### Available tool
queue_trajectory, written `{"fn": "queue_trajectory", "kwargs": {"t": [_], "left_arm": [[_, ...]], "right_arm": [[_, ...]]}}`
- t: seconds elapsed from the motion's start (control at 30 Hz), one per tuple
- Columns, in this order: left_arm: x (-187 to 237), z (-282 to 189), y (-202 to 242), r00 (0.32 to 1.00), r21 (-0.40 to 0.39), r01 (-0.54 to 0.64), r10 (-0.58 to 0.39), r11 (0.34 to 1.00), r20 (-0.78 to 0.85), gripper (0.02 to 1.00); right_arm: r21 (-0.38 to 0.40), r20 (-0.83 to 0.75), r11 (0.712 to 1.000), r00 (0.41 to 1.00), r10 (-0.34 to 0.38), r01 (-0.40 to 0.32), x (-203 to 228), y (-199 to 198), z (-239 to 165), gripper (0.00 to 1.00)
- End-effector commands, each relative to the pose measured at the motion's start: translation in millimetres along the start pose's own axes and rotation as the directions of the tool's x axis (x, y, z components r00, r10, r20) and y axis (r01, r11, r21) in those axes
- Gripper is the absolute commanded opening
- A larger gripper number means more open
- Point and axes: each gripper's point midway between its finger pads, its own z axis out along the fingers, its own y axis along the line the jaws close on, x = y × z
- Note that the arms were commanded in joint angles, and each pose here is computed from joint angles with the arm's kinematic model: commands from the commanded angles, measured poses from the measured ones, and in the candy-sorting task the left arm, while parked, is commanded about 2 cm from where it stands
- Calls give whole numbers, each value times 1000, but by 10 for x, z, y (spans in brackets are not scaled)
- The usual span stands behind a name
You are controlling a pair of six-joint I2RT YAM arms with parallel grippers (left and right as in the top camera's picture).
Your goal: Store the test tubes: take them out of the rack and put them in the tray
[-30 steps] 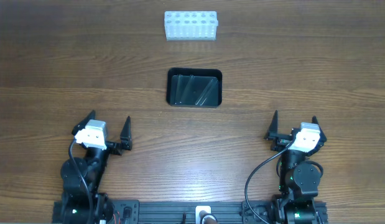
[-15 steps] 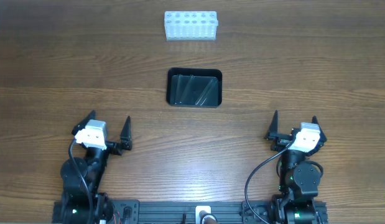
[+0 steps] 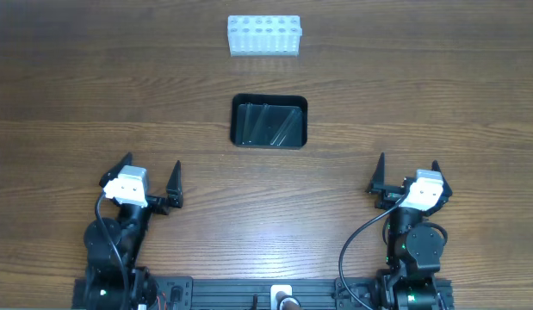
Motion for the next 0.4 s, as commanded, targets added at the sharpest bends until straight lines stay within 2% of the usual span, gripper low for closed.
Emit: {"fn": "queue_trajectory", "kwargs": {"t": [0.03,0.4], "left_arm": [[15,0,-1,1000,-1,10,-10,1000,0,998],[15,0,-1,1000,-1,10,-10,1000,0,1000]], "right_arm": [[10,-3,1000,1000,-4,4,22,-17,0,993],[10,-3,1000,1000,-4,4,22,-17,0,993]]}}
